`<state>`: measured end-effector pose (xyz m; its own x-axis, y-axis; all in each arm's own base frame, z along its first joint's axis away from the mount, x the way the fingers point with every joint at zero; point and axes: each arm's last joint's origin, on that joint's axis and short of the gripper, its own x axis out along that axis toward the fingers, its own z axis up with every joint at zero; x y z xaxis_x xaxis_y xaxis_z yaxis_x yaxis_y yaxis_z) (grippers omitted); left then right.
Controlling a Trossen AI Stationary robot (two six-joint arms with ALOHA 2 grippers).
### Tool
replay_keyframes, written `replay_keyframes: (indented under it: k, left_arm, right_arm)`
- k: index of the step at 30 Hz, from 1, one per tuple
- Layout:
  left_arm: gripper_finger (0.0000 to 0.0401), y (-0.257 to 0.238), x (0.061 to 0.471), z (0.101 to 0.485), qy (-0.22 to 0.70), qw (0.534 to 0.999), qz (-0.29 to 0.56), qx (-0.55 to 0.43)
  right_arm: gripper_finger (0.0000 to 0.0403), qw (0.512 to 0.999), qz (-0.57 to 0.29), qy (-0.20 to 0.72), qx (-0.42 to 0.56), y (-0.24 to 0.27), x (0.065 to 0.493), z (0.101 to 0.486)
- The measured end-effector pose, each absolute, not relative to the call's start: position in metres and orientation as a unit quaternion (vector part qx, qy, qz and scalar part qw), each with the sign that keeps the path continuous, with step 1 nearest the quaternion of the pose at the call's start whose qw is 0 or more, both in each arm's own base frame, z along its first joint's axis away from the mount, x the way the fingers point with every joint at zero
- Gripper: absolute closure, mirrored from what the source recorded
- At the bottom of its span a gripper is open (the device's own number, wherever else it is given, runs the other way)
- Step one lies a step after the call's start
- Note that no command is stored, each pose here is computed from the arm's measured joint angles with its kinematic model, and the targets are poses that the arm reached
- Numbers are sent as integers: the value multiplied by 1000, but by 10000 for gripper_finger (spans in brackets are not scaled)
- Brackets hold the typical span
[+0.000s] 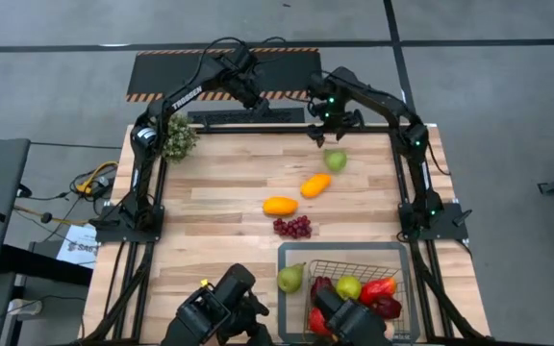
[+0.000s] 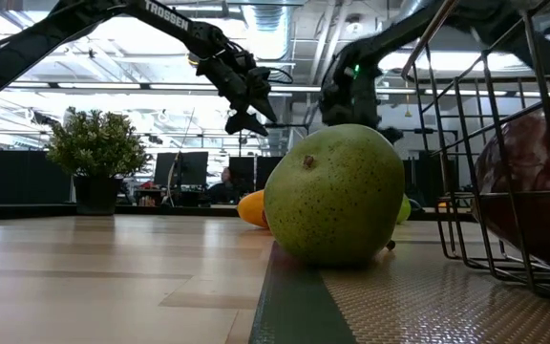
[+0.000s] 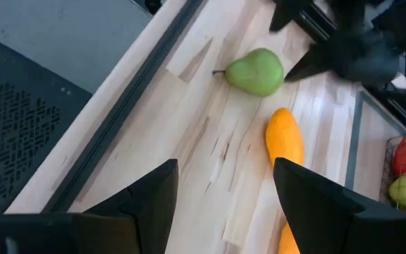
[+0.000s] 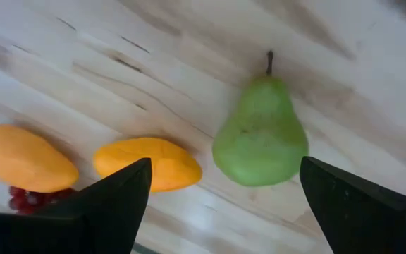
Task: Build produce basket
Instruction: Put the top pear into the wire basket
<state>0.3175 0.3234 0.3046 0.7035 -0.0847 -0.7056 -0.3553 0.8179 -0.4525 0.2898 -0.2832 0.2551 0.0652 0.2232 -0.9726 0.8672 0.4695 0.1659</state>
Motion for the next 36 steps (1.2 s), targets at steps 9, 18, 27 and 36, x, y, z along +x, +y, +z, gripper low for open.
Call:
replay_keyframes:
  k: [9,18,27,36]
  left_arm:
    - [181,313,311,328,297,894,-60,-330]
    - [198,310,352,340,263,948,76,-161]
    - [345,297,408,314,222,955,12,-194]
    - [399,283,389,345,235,940,-18,-248]
  right_arm:
    - [50,672,-376,540,340,-251,256,349]
    - [65,693,-457,438,344,-178,192,394]
    - [85,686,-477,350,423,-97,153,372]
    - [143,693,-499,301,425,-106,193,317]
